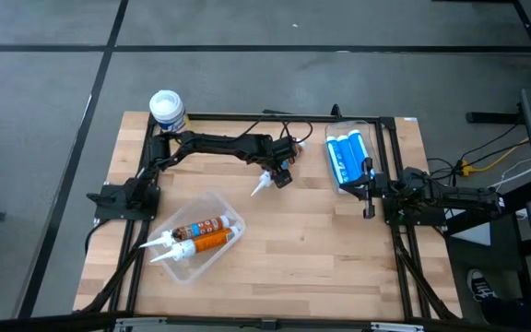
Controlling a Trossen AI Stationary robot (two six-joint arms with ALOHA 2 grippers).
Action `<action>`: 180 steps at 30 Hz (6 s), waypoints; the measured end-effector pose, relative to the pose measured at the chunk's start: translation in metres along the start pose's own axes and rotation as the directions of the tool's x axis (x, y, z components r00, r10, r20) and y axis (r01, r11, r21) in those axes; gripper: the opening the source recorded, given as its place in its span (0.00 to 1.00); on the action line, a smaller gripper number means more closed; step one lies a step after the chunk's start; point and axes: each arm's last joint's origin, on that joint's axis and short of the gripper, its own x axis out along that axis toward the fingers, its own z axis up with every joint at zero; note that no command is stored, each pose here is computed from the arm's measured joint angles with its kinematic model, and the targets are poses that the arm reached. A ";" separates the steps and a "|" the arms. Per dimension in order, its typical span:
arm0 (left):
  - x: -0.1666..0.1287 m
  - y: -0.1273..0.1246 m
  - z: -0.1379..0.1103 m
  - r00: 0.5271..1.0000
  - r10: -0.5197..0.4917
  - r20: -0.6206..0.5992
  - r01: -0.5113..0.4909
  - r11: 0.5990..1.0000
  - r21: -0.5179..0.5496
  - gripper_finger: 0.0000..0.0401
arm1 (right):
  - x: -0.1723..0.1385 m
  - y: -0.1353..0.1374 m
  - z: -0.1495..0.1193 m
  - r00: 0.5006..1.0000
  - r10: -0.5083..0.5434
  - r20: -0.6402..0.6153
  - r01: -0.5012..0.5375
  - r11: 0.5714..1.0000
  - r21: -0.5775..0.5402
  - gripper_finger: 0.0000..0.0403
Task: Pick & place silicon tubes, Sealant and Lysol wipes
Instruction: Put the orange sealant into the transparent container
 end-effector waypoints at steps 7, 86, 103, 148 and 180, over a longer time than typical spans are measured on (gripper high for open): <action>0.001 0.004 -0.005 0.998 0.030 -0.048 -0.031 0.999 -0.020 0.83 | 0.000 0.000 0.000 1.000 0.000 0.000 0.000 1.000 0.000 0.06; 0.040 0.003 -0.029 0.965 -0.044 -0.259 0.029 0.998 -0.062 0.51 | 0.000 0.000 0.000 1.000 0.000 -0.001 0.000 1.000 0.000 0.06; 0.028 -0.002 -0.030 0.952 -0.102 -0.287 0.102 0.995 -0.014 0.50 | 0.000 0.000 0.000 1.000 0.000 0.000 0.000 1.000 0.000 0.06; -0.185 0.014 -0.025 0.923 -0.375 -0.090 0.345 0.907 -0.243 0.50 | 0.000 0.000 0.000 1.000 0.000 0.000 0.000 1.000 0.000 0.06; -0.301 -0.068 -0.135 0.889 -0.367 -0.274 0.342 0.930 -0.138 0.50 | 0.000 0.000 0.000 1.000 0.000 0.000 0.000 1.000 0.000 0.06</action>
